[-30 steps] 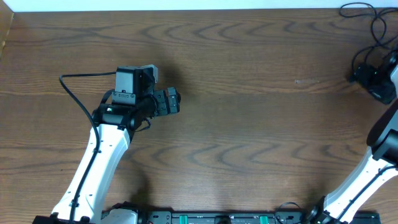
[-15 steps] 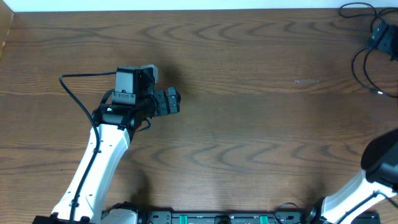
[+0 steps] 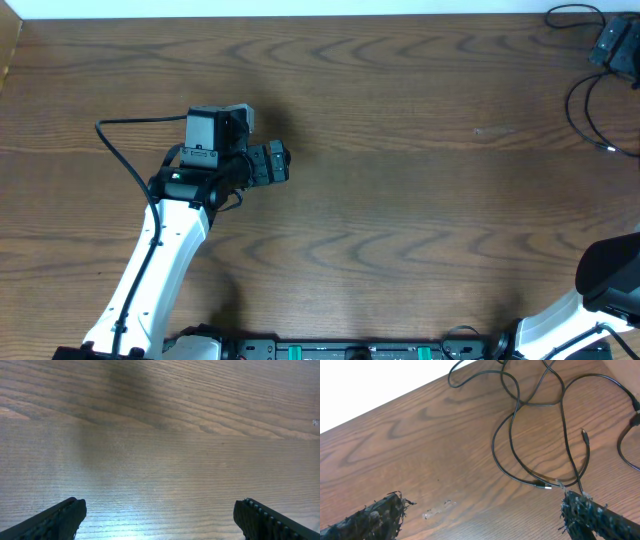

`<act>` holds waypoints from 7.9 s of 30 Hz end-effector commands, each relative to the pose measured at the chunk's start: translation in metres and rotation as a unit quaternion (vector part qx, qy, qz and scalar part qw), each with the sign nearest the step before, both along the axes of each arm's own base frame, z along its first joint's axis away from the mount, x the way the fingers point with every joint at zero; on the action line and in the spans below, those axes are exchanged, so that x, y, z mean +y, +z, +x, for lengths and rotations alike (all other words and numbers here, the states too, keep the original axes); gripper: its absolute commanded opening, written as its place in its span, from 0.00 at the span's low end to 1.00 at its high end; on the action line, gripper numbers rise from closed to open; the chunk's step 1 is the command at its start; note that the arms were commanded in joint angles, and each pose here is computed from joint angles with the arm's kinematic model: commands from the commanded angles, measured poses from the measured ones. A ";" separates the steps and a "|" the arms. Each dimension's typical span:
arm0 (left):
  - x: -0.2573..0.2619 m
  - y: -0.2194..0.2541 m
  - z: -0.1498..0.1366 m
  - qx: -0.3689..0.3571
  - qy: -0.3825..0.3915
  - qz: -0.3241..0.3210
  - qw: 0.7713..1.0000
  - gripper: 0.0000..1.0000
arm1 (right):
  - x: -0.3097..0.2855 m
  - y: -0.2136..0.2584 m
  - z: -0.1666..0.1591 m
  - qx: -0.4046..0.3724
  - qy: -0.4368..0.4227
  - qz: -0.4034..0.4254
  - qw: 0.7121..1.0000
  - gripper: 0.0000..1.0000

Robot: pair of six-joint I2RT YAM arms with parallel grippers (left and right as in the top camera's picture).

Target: Untangle cables

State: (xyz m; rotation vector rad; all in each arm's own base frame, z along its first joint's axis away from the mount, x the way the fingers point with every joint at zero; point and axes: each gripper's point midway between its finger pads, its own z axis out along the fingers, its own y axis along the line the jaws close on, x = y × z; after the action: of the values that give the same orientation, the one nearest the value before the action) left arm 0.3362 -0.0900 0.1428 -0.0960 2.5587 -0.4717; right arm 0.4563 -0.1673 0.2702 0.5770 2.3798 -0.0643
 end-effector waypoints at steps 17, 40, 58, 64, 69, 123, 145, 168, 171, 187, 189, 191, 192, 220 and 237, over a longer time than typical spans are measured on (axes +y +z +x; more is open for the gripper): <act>-0.002 0.003 -0.001 -0.004 -0.008 -0.002 1.000 1.00 | 0.000 0.001 0.001 -0.001 0.005 -0.003 1.000 0.99; -0.001 0.003 0.000 -0.005 -0.006 0.001 1.000 1.00 | 0.000 0.001 0.001 -0.001 0.005 -0.003 1.000 0.99; 0.019 -0.013 -0.022 -0.148 -0.075 0.107 0.980 1.00 | 0.000 0.001 0.001 -0.001 0.004 -0.003 1.000 0.99; 0.015 -0.006 -0.030 -0.304 -0.067 0.087 0.946 1.00 | 0.000 0.001 0.001 -0.001 0.004 -0.003 1.000 0.99; 0.017 0.003 -0.044 -0.399 -0.082 0.115 0.906 1.00 | -0.001 0.002 0.001 -0.001 0.003 -0.003 1.000 0.99; 0.081 -0.007 -0.093 -0.423 0.032 0.217 0.879 1.00 | -0.001 0.001 0.001 -0.001 0.003 -0.003 1.000 0.99; 0.078 -0.006 -0.093 -0.427 0.026 0.214 0.878 1.00 | -0.001 0.001 0.001 -0.001 0.003 -0.003 1.000 0.99; 0.079 -0.004 -0.093 -0.420 0.081 0.151 0.891 1.00 | -0.001 0.001 0.001 -0.001 0.003 -0.003 1.000 0.99; 0.079 -0.005 -0.093 -0.417 0.080 0.151 0.892 1.00 | -0.001 0.001 0.001 -0.001 0.003 -0.003 1.000 0.99; 0.079 -0.006 -0.093 -0.416 0.080 0.151 0.893 1.00 | -0.001 0.001 0.001 -0.001 0.003 -0.003 1.000 0.99; 0.079 -0.006 -0.093 -0.416 0.080 0.151 0.893 1.00 | -0.001 0.001 0.001 -0.001 0.003 -0.003 1.000 0.99; 0.079 -0.006 -0.093 -0.416 0.080 0.151 0.893 1.00 | -0.001 0.001 0.001 -0.001 0.003 -0.003 1.000 0.99; 0.079 -0.006 -0.093 -0.416 0.080 0.151 0.893 1.00 | -0.001 0.001 0.001 -0.001 0.003 -0.003 1.000 0.99; 0.079 -0.006 -0.093 -0.416 0.080 0.151 0.893 1.00 | 0.042 0.170 -0.088 -0.165 -0.026 -0.130 0.977 0.99; 0.079 -0.006 -0.093 -0.416 0.080 0.151 0.893 1.00 | 0.093 0.179 -0.109 -0.261 0.000 -0.078 0.962 0.99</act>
State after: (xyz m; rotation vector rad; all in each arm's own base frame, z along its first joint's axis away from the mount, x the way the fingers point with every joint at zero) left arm 0.2444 -0.0165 0.1530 0.0371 1.6739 -0.0426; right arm 0.3365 -0.0875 0.4757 0.4164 1.8427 -0.1891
